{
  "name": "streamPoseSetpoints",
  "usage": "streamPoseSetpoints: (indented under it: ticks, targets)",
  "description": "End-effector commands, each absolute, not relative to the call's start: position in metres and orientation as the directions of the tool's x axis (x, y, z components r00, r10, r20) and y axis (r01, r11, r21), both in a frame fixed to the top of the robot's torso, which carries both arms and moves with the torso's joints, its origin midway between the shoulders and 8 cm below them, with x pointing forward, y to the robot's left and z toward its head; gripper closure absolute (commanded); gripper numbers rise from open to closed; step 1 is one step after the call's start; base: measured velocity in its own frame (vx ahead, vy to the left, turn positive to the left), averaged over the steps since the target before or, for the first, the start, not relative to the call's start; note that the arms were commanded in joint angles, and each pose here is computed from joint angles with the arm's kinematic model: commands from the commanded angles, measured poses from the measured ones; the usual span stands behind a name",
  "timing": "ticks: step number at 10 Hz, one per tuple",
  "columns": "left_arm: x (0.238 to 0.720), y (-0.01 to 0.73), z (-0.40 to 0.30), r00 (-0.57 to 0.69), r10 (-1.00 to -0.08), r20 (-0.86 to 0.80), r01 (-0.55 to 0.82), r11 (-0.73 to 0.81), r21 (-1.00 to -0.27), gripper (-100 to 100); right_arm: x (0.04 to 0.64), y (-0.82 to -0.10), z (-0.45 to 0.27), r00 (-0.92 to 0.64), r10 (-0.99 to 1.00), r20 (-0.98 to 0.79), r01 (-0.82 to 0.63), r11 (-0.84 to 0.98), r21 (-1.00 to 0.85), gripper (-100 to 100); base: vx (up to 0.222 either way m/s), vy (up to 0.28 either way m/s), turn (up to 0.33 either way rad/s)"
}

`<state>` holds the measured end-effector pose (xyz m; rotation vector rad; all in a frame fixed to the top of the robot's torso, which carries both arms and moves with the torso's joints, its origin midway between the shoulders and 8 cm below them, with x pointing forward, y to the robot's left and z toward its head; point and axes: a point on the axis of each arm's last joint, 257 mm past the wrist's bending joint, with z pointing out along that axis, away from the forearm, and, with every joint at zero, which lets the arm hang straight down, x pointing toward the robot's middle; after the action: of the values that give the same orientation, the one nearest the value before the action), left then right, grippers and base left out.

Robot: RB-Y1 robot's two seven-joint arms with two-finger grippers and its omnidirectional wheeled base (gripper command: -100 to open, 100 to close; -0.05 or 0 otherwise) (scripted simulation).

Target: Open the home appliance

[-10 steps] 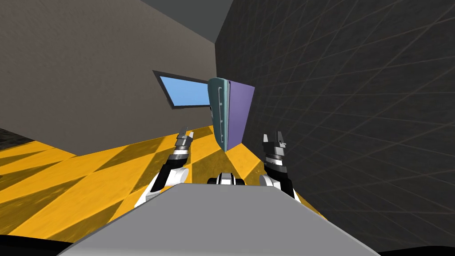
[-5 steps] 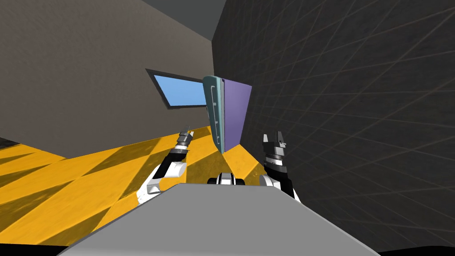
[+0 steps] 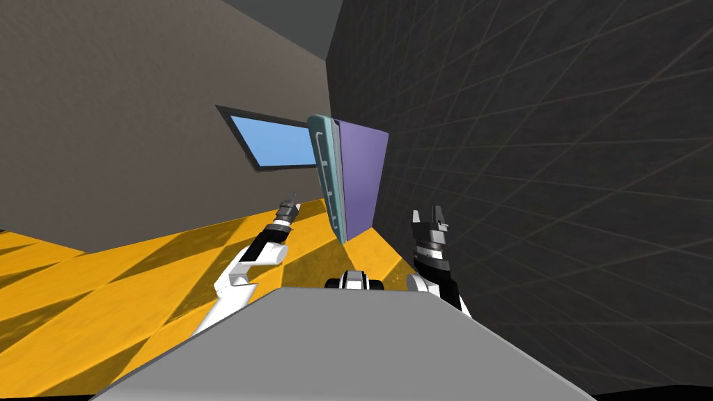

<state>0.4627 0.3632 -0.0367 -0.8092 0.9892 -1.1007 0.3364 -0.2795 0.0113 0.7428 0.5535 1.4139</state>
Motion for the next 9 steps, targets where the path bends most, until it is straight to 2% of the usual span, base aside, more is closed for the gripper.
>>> streamPoseSetpoints:
  ticks: [1, 9]
  targets:
    - [0.48, 0.389, -0.036, 0.16, -0.957, -0.241, 0.287, 0.279, -0.917, -100, 0.336, -0.28, 0.011, 0.097, 0.992, 0.086, -0.669, 0.001, 0.743, 0, 0.117, -0.15, -0.01]
    - [0.518, 0.466, -0.025, 0.233, -0.941, -0.244, 0.158, 0.284, -0.946, -100, 0.336, -0.28, 0.011, 0.097, 0.992, 0.086, -0.669, 0.001, 0.743, 0, 0.096, -0.128, -0.005]
